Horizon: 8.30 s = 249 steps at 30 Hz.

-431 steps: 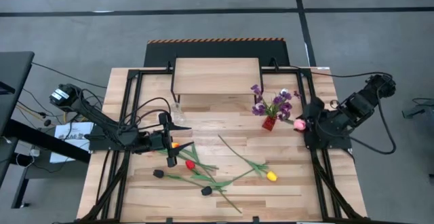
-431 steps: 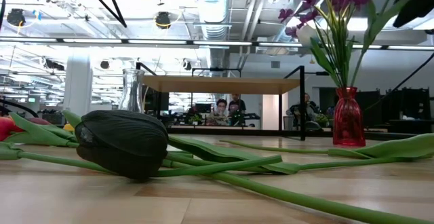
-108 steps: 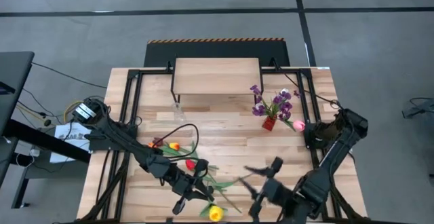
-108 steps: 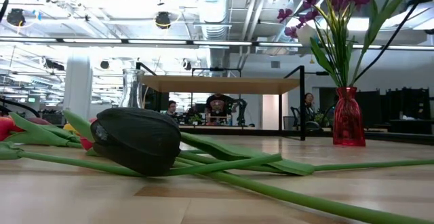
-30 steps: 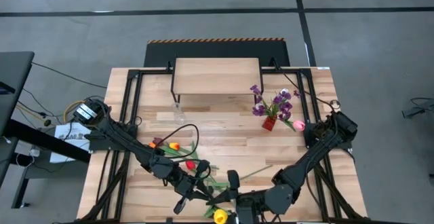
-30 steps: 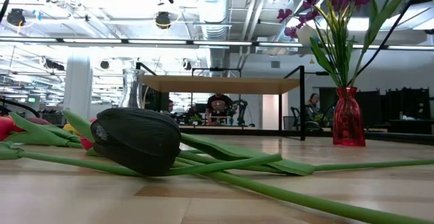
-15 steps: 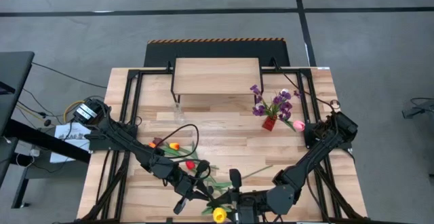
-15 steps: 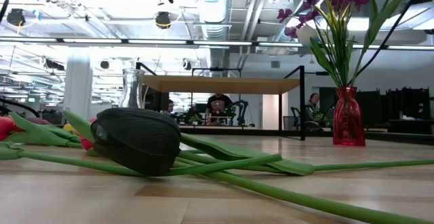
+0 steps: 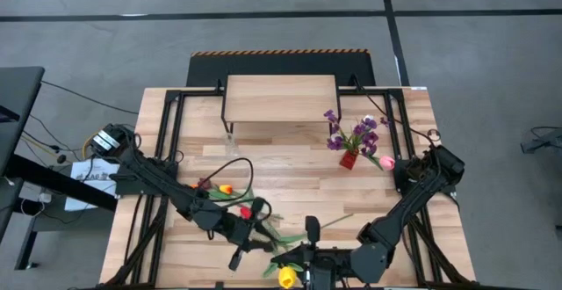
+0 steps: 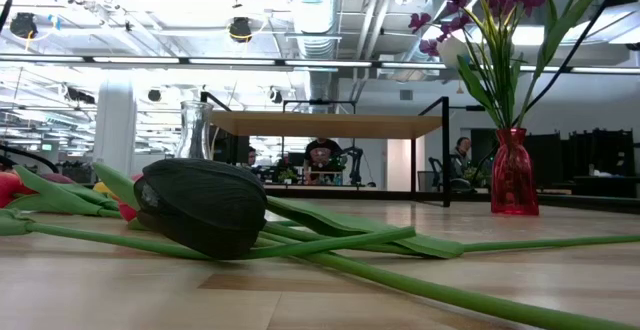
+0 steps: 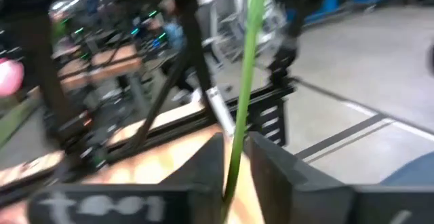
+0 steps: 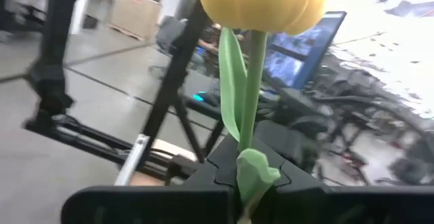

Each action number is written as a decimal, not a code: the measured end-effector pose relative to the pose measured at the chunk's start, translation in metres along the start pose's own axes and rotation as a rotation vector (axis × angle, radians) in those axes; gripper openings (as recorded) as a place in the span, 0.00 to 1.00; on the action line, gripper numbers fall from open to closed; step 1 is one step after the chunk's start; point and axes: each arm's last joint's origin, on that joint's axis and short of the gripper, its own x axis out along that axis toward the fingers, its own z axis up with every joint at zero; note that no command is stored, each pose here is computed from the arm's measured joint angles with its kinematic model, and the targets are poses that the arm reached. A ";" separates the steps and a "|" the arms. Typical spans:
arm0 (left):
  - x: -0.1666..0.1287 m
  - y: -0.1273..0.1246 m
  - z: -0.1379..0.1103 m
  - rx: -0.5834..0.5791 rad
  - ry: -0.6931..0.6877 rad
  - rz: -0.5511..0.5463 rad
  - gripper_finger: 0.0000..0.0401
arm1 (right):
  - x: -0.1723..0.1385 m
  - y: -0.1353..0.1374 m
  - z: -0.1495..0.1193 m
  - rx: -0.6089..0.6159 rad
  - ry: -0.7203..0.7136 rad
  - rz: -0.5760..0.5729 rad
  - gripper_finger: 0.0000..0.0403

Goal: Pick and place flowers into a vace then onto a shelf
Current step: Put the right yellow flower into the red vase

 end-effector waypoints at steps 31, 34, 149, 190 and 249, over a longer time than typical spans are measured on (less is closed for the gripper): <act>-0.110 0.029 0.063 -0.022 0.052 0.042 0.48 | -0.148 -0.163 0.074 0.413 0.214 -0.624 0.00; -0.114 0.030 0.058 -0.077 -0.013 0.053 0.48 | -0.159 -0.168 0.059 0.464 0.204 -0.640 0.00; -0.140 0.026 0.003 -0.158 -0.139 0.059 0.48 | -0.190 -0.160 -0.122 0.369 0.284 -0.816 0.00; -0.140 0.025 0.003 -0.181 -0.140 0.057 0.48 | -0.187 -0.167 -0.128 0.479 0.406 -0.802 0.00; -0.141 0.022 0.004 -0.181 -0.143 0.039 0.48 | -0.176 -0.170 -0.139 0.546 0.739 -0.708 0.30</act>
